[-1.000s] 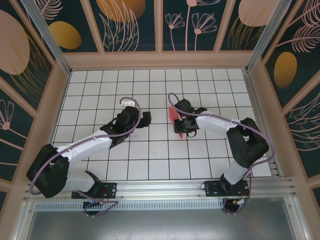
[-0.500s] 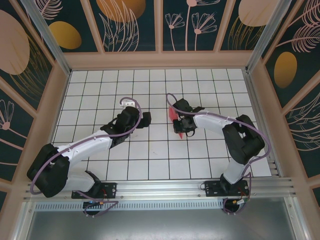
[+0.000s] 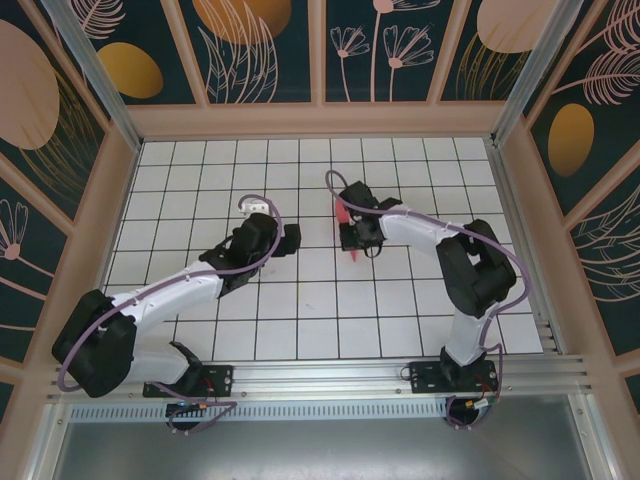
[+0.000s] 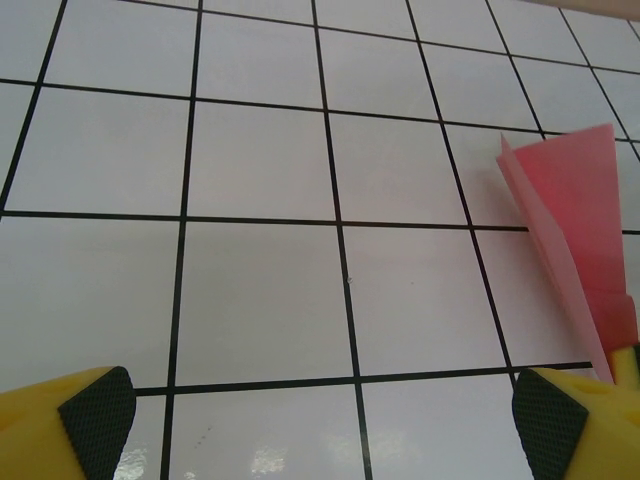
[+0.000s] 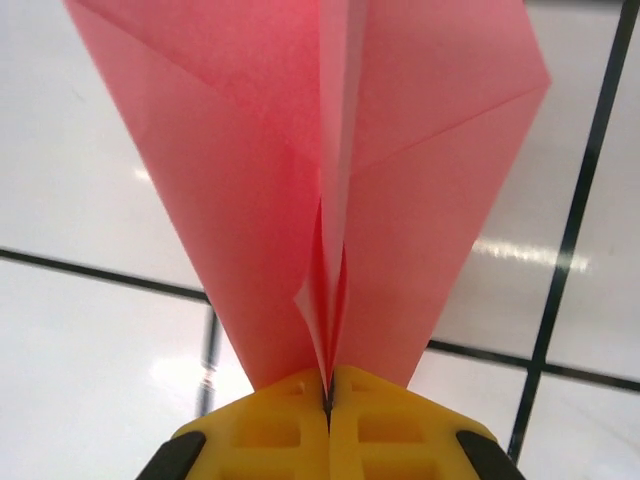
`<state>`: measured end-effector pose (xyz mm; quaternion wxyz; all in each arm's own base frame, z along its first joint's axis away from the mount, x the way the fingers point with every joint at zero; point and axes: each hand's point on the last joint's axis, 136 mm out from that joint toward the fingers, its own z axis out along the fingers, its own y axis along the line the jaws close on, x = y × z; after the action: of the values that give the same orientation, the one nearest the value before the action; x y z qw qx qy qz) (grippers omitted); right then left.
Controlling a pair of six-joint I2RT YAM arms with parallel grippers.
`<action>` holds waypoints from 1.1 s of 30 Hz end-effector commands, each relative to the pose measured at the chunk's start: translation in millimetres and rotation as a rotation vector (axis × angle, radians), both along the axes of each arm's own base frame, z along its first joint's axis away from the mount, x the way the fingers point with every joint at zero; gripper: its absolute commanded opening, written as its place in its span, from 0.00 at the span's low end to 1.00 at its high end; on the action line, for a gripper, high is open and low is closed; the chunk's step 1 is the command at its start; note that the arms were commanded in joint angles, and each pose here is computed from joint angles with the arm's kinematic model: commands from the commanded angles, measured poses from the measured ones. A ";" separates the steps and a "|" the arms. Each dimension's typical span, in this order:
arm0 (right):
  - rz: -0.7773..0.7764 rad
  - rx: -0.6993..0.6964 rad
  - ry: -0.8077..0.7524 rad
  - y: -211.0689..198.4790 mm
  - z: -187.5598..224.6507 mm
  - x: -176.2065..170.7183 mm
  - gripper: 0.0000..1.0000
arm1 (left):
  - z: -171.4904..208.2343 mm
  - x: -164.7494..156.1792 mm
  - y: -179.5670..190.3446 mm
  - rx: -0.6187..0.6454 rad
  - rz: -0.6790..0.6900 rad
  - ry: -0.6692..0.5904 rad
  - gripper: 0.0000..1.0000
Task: Fold a paper plane with a square sheet of paper (fold left side to right side)
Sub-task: Pick up the paper plane at the center of the table, then place the paper plane at the center of the table.
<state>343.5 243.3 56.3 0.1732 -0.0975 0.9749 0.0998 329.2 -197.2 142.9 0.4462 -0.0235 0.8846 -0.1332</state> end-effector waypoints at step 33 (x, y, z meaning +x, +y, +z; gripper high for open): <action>-0.067 -0.132 0.142 80.3 -47.5 72.5 0.15 | 17.0 -10.6 32.2 0.094 0.041 -0.085 0.99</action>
<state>424.3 324.2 27.2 0.1255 -0.0593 0.9892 0.0468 315.4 -169.1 157.8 0.4822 -0.0155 0.8703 -0.0987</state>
